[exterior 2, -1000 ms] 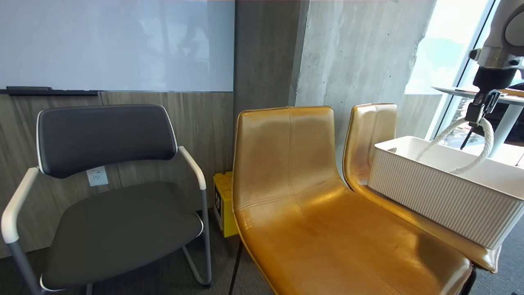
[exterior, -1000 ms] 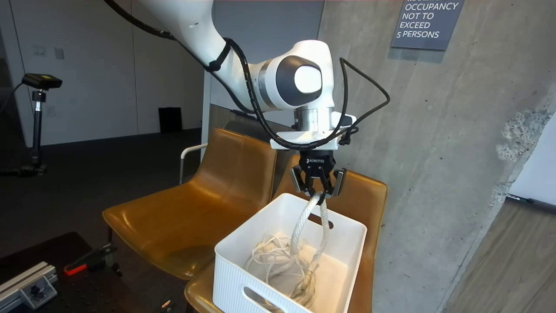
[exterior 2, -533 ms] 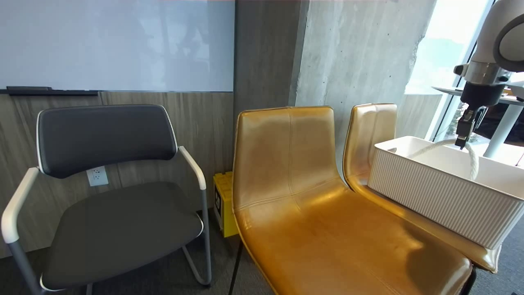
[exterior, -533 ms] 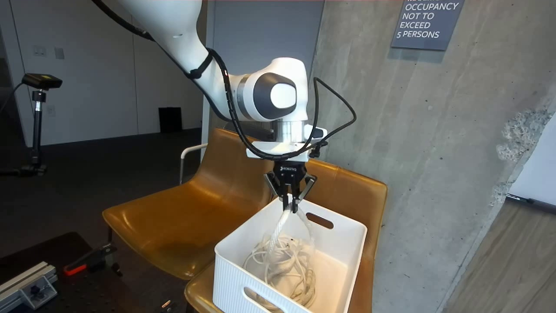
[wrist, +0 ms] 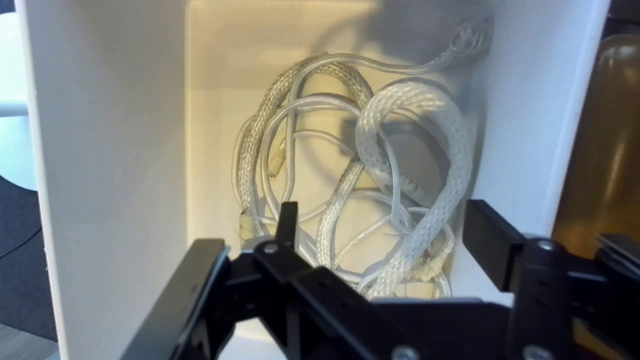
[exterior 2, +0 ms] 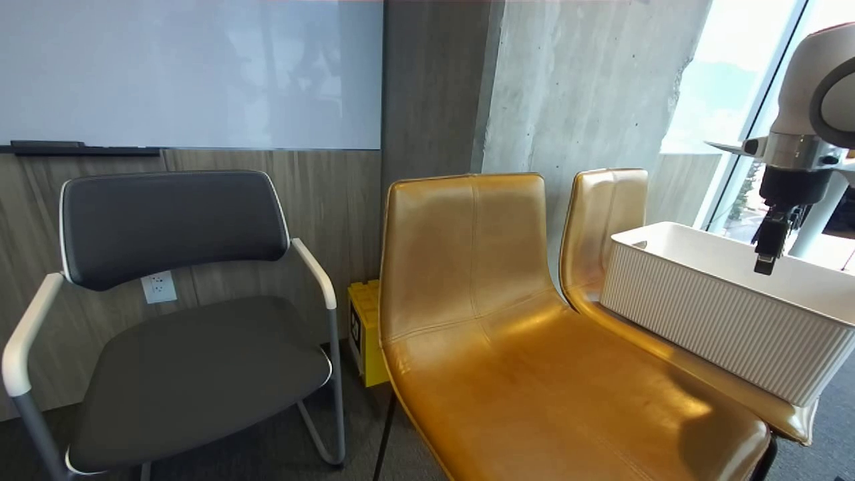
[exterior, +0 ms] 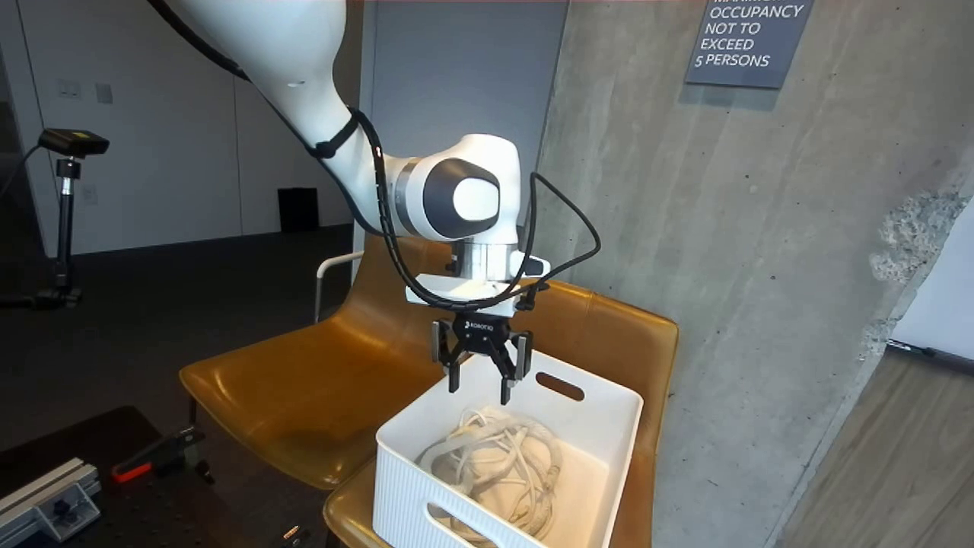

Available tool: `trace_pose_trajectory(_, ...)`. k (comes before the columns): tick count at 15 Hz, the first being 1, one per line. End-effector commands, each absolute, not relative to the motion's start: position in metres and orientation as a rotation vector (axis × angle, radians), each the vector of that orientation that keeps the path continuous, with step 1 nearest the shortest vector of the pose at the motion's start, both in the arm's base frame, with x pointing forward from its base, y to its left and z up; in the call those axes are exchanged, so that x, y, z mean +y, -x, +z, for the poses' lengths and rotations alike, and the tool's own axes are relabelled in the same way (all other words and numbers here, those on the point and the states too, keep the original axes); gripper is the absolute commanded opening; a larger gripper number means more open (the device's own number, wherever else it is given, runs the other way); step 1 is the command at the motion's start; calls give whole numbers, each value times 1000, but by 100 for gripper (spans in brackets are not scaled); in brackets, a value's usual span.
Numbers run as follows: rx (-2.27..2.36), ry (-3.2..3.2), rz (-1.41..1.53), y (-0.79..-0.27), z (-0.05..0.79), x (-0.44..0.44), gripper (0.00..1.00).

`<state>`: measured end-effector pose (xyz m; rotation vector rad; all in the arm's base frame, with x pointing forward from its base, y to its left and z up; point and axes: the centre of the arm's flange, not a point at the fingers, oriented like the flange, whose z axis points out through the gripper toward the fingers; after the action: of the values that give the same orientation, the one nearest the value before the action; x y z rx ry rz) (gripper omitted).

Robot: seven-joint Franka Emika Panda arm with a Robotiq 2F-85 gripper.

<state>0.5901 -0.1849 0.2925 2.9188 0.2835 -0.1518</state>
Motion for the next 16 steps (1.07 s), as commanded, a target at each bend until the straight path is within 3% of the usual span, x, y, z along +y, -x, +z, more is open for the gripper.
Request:
trace_pose_trajectory(1, 306, -2924, -124, -580, 289, -198, 100)
trace_pose_trajectory(16, 313, -2948, -143, -639, 170, -219, 100)
